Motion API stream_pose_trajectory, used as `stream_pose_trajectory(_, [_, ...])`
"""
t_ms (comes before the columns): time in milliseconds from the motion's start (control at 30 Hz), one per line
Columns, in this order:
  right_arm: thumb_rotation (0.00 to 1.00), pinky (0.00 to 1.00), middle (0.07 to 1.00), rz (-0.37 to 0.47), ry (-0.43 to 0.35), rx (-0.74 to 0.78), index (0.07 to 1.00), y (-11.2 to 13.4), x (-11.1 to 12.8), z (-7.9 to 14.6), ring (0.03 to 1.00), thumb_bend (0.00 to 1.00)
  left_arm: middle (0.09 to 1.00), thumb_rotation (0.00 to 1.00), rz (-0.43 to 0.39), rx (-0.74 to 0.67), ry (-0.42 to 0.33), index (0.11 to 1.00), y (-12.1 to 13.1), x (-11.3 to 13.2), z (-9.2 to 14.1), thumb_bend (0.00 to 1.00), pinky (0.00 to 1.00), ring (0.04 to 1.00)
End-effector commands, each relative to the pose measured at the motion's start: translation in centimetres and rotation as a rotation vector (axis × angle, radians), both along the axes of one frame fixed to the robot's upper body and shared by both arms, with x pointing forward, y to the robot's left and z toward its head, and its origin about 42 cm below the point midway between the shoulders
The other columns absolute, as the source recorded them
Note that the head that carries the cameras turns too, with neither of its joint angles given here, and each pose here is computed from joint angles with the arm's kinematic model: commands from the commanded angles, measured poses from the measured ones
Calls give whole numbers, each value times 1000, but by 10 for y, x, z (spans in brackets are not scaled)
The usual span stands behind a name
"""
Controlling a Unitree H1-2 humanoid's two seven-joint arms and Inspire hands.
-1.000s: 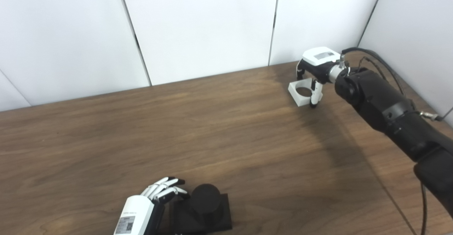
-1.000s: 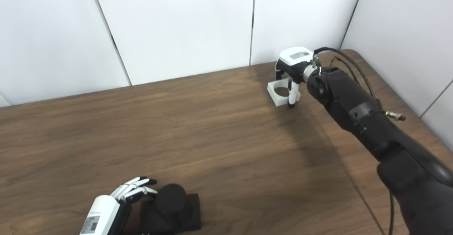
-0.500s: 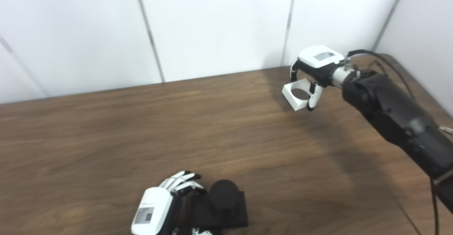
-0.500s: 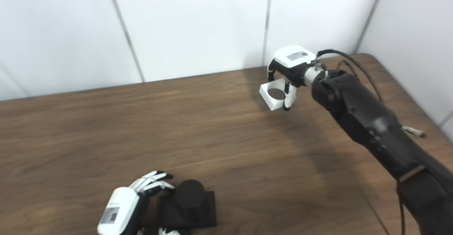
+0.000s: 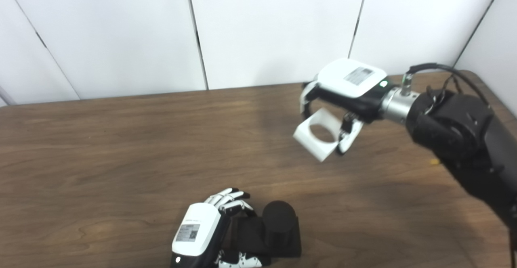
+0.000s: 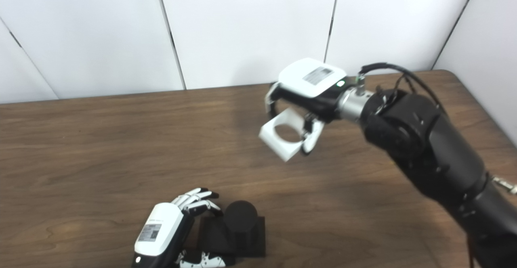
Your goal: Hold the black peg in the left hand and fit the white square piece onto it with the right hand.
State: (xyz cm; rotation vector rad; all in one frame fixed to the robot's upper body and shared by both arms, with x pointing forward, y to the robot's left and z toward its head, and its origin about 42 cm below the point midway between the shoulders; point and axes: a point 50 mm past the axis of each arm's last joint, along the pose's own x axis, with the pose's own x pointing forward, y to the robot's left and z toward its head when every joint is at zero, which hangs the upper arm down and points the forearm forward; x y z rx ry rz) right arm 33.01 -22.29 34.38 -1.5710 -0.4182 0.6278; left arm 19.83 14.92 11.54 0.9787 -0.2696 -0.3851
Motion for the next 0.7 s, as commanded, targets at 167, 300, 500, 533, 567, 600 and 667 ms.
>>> stream_pose_trajectory(167, [133, 882, 733, 120, -5, 23, 481, 23, -30, 22, 860, 525, 806, 48, -16, 33, 60, 489, -1, -2, -5, 514, 813, 865])
stream_pose_trajectory(300, [133, 888, 738, 180, 26, 16, 480, 34, -47, 20, 858, 525, 808, 49, -17, 37, 64, 489, -1, 0, -4, 513, 811, 868])
stream_pose_trajectory(500, [133, 899, 742, 226, 65, 20, 480, 41, -61, 16, 870, 525, 805, 49, -18, 40, 57, 489, -2, 1, -4, 514, 805, 865])
stream_pose_trajectory(533, [133, 902, 744, 232, 68, 17, 480, 42, -62, 16, 874, 525, 804, 48, -18, 37, 55, 489, -2, 1, -4, 514, 802, 864])
stream_pose_trajectory(567, [133, 902, 745, 236, 71, 14, 480, 43, -63, 16, 877, 525, 803, 48, -19, 35, 54, 489, -2, 2, -4, 514, 799, 863])
stream_pose_trajectory(600, [133, 901, 745, 240, 74, 11, 480, 44, -65, 16, 879, 525, 802, 48, -19, 33, 51, 489, -2, 2, -4, 514, 797, 863])
stream_pose_trajectory(667, [134, 896, 746, 248, 77, 4, 480, 45, -67, 15, 881, 525, 800, 48, -19, 31, 47, 489, -2, 2, -4, 514, 793, 859])
